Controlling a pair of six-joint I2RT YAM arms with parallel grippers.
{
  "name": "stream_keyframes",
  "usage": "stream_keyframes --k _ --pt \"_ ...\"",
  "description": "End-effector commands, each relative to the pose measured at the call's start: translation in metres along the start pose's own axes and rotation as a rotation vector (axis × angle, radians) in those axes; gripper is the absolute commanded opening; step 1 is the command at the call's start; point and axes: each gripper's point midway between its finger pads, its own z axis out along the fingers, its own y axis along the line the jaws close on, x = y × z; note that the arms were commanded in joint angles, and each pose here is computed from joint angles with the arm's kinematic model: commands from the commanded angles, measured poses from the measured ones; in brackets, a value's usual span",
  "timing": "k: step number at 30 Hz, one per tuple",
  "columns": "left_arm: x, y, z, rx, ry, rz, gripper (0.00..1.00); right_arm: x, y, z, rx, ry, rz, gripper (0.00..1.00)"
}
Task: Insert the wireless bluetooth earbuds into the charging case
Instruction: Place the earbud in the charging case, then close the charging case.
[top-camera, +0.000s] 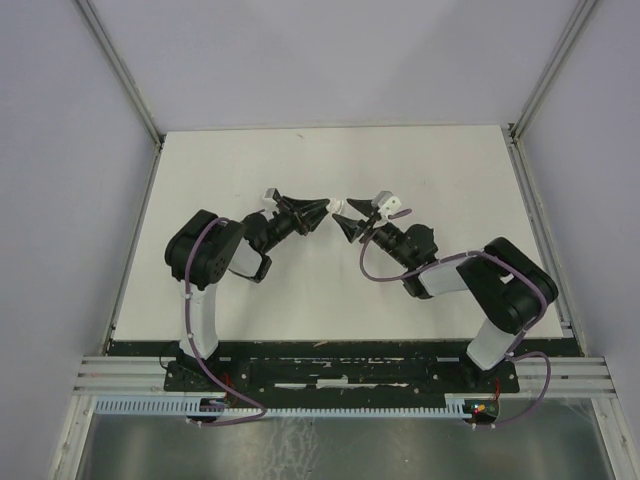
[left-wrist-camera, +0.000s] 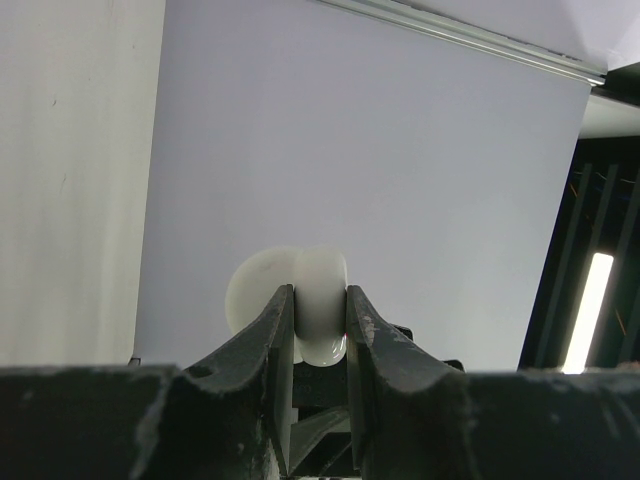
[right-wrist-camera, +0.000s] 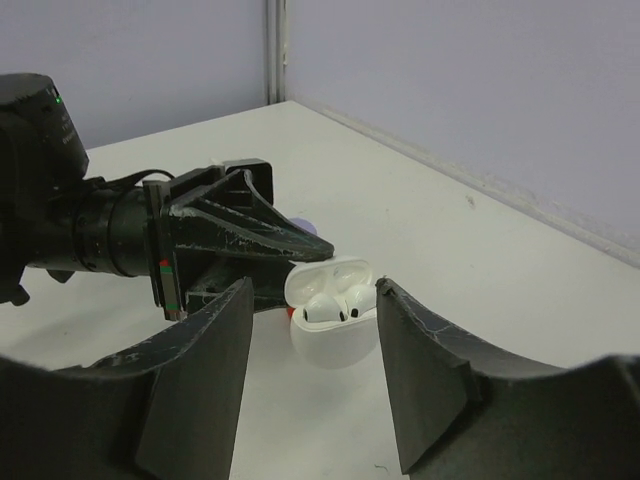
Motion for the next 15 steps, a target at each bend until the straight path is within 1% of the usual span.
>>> stream_keyframes --k 1,4,6,7,8,9,10,11,12,13,15 --pt "0.015 -0.047 -0.002 0.196 0.069 0.092 0.03 -0.045 -0.007 -0.005 0.046 -0.114 0.018 0.64" --pt "0.013 -0.043 -0.002 0.189 0.065 0.104 0.03 -0.059 -0.018 -0.014 0.119 -0.141 0.016 0.69" --pt "0.014 -0.041 -0.002 0.186 0.071 0.112 0.03 -0.062 -0.036 -0.022 0.233 -0.134 0.042 0.75" --pt "0.014 -0.042 -0.002 0.186 0.078 0.122 0.03 -0.06 -0.048 -0.027 0.311 -0.108 0.07 0.76" --pt "0.015 -0.042 -0.002 0.186 0.086 0.134 0.03 -0.054 -0.058 -0.032 0.374 -0.056 0.094 0.76" --pt "0.016 -0.042 -0.002 0.187 0.092 0.142 0.03 -0.057 -0.069 -0.039 0.448 -0.013 0.102 0.77" --pt "0.016 -0.042 -0.001 0.187 0.098 0.153 0.03 -0.049 -0.073 -0.044 0.488 0.079 0.117 0.79" --pt "0.017 -0.042 -0.001 0.185 0.106 0.166 0.03 -0.04 -0.084 -0.054 0.573 0.187 0.129 0.85" --pt "0.018 -0.041 0.0 0.177 0.115 0.182 0.03 -0.034 -0.09 -0.063 0.633 0.287 0.135 0.96" --pt "0.019 -0.04 0.001 0.17 0.12 0.195 0.03 -0.03 -0.094 -0.071 0.677 0.379 0.131 1.0" --pt "0.017 -0.036 0.003 0.145 0.115 0.209 0.03 -0.033 -0.099 -0.076 0.715 0.469 0.12 1.0"
